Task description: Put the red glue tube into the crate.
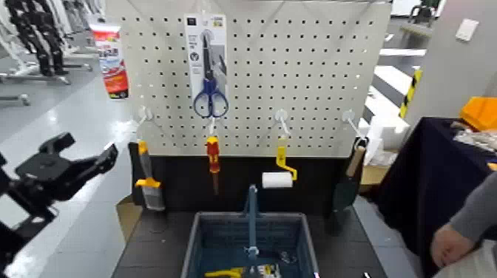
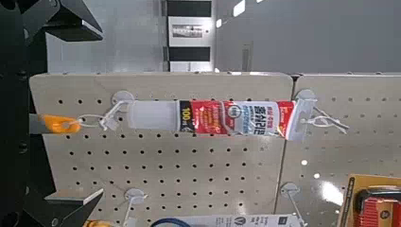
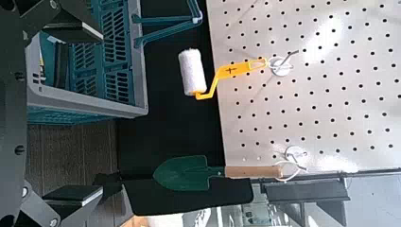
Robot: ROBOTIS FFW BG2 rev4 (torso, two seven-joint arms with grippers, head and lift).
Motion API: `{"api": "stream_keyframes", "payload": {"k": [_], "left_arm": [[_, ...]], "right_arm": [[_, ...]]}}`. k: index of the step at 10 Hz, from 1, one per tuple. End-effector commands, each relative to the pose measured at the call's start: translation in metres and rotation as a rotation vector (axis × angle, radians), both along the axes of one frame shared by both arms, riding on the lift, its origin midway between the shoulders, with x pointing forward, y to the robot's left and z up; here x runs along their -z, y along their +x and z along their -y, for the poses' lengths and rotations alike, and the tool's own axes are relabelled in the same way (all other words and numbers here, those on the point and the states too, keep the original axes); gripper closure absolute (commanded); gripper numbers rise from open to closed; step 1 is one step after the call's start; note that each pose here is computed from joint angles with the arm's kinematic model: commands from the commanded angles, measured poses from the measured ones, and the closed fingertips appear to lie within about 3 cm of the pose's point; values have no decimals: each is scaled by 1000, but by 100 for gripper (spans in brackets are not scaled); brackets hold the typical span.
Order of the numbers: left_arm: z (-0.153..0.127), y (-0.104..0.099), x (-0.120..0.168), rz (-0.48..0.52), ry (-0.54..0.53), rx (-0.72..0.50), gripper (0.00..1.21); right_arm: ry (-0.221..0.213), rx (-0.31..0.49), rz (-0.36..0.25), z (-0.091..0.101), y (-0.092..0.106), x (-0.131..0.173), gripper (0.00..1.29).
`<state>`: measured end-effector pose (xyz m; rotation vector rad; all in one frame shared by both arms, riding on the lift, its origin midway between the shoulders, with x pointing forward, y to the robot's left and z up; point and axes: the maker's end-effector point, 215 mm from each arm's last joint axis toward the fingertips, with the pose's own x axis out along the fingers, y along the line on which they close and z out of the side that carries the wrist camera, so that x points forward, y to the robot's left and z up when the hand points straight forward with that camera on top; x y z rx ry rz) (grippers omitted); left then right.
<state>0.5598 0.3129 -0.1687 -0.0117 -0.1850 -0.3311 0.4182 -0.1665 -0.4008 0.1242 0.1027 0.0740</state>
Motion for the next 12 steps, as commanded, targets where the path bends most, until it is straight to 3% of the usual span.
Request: {"api": "stream_keyframes", "payload": {"k": [1,12], "left_arm": [[-2,9,-22,15,19,38,15],[20,58,-88,63,118,255,17]], "right_arm": [[5,-9,-3,-3,2,1,17],[32,-49,-3,-16,8,1,16]]}}
